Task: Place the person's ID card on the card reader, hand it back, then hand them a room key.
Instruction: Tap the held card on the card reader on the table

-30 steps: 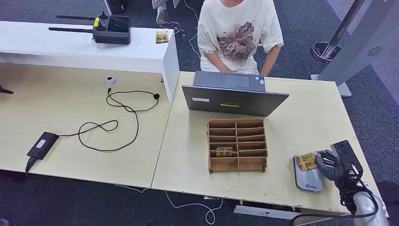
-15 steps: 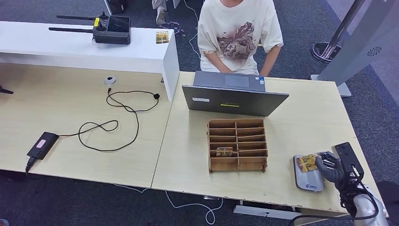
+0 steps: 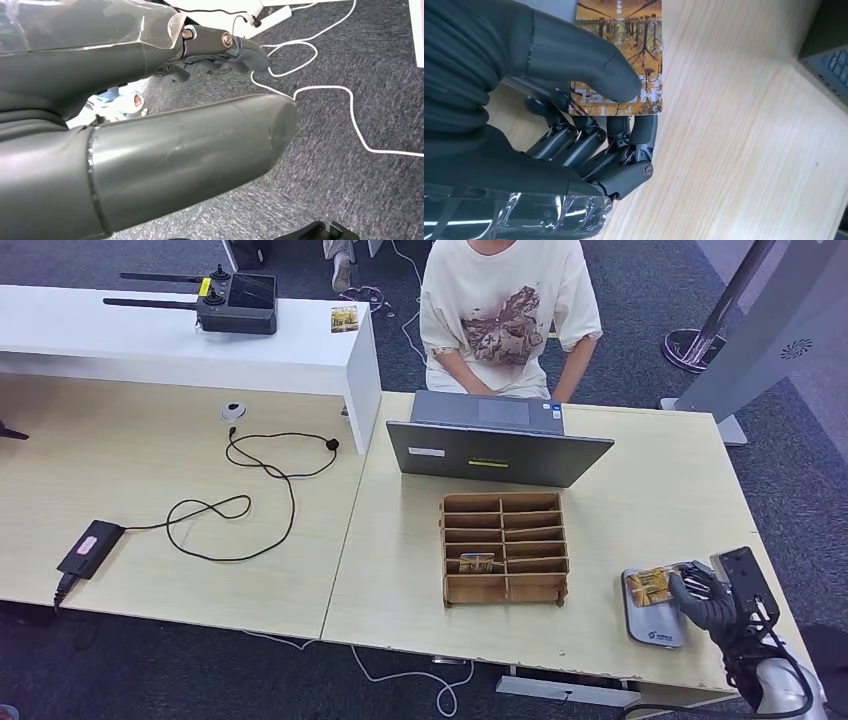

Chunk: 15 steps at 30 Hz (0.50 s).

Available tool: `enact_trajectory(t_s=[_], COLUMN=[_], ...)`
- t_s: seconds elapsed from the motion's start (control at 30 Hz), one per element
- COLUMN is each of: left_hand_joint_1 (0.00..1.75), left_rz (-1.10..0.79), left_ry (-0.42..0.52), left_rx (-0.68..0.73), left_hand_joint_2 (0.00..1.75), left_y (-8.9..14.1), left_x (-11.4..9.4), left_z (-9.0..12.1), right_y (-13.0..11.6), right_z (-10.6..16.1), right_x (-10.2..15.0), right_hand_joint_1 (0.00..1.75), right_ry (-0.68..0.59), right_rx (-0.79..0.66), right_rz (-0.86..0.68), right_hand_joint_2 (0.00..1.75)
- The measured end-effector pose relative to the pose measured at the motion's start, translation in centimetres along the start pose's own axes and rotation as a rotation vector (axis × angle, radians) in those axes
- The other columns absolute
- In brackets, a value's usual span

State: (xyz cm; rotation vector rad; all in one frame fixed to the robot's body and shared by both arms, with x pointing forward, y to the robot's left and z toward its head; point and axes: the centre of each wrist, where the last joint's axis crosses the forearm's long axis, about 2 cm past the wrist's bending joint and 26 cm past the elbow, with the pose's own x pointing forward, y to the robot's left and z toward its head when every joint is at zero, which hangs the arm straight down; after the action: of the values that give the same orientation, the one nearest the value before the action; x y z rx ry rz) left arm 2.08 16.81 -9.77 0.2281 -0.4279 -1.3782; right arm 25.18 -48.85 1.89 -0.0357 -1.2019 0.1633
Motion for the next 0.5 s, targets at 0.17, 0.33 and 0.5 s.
enact_trajectory(t_s=[0.17,0.33,0.5], left_hand_joint_1=[0.0,0.0,0.0], left_rz=[0.003,0.005,0.006], left_ry=[0.002,0.013,0.008], left_rx=[0.0,0.003,0.004], left_hand_joint_2=[0.0,0.0,0.0], left_y=[0.0,0.0,0.0], left_x=[0.0,0.2,0.3], left_z=[0.0,0.0,0.0], right_y=[0.2,0.1,0.2], right_z=[-0.1,-0.3,-0.4], right_x=[0.6,1.9,3.2], right_hand_joint_1=[1.75,1.75,1.75], right_ry=[-0.067,-0.13,-0.191], right_rx=[0.018,0.025,0.031], right_rz=[-0.022,-0.012,0.011], right_hand_joint_2=[1.75,1.75,1.75])
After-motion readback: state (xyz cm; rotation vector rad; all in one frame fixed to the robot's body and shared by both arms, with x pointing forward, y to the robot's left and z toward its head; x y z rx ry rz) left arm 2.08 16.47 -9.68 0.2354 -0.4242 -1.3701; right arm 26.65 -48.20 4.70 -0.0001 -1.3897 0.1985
